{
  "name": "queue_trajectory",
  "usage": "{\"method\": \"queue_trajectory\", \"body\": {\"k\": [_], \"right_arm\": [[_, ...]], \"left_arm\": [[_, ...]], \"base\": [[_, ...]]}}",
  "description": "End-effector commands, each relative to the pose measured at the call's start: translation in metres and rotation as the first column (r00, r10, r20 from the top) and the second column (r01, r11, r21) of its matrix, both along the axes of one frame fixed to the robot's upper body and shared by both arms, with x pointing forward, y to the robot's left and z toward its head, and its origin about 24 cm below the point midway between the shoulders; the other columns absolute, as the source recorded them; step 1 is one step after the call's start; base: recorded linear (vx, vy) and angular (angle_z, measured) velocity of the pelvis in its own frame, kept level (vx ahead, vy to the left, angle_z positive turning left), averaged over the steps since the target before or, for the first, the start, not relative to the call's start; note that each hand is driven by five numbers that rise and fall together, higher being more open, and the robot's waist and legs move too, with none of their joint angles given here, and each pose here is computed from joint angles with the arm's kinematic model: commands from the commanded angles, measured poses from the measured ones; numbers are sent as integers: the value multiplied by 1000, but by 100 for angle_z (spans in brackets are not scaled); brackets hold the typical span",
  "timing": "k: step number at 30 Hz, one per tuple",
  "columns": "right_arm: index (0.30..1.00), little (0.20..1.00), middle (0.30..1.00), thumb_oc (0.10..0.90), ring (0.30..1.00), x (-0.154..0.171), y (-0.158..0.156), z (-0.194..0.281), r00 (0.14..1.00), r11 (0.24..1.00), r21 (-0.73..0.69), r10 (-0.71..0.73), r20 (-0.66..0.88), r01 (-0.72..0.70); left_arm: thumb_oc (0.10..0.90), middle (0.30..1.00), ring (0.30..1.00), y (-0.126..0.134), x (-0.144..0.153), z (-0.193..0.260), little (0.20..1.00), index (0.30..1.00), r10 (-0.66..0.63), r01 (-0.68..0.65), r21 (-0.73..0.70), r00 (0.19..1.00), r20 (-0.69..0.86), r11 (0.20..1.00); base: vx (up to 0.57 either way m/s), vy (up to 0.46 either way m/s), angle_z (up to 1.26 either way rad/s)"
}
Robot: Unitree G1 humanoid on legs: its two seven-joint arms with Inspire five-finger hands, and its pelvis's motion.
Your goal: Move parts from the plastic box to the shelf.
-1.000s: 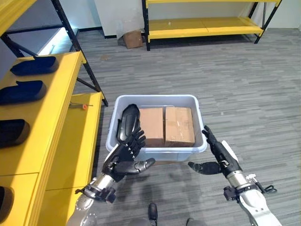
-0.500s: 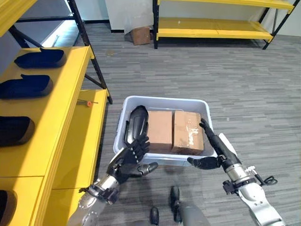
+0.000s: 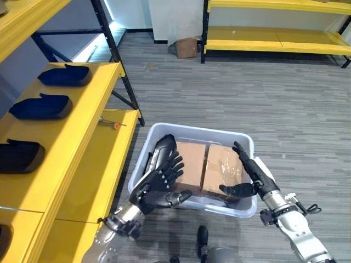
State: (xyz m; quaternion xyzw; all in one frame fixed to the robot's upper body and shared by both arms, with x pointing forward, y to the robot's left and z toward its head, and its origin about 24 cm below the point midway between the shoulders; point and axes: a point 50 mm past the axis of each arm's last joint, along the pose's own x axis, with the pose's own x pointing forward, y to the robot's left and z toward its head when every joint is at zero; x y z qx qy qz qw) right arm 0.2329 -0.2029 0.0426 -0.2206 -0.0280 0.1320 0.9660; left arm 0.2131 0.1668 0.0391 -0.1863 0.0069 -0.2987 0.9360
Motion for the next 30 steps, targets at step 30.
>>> {"method": "queue_trajectory", "body": {"k": [30], "right_arm": [[1000, 1000, 1000, 900, 1000, 51, 1, 107, 753, 799, -577, 275, 598, 167]], "left_arm": [[900, 1000, 1000, -5, 19, 52, 1000, 1000, -84, 103, -62, 963, 257, 993]], "base": [[52, 97, 15]]}}
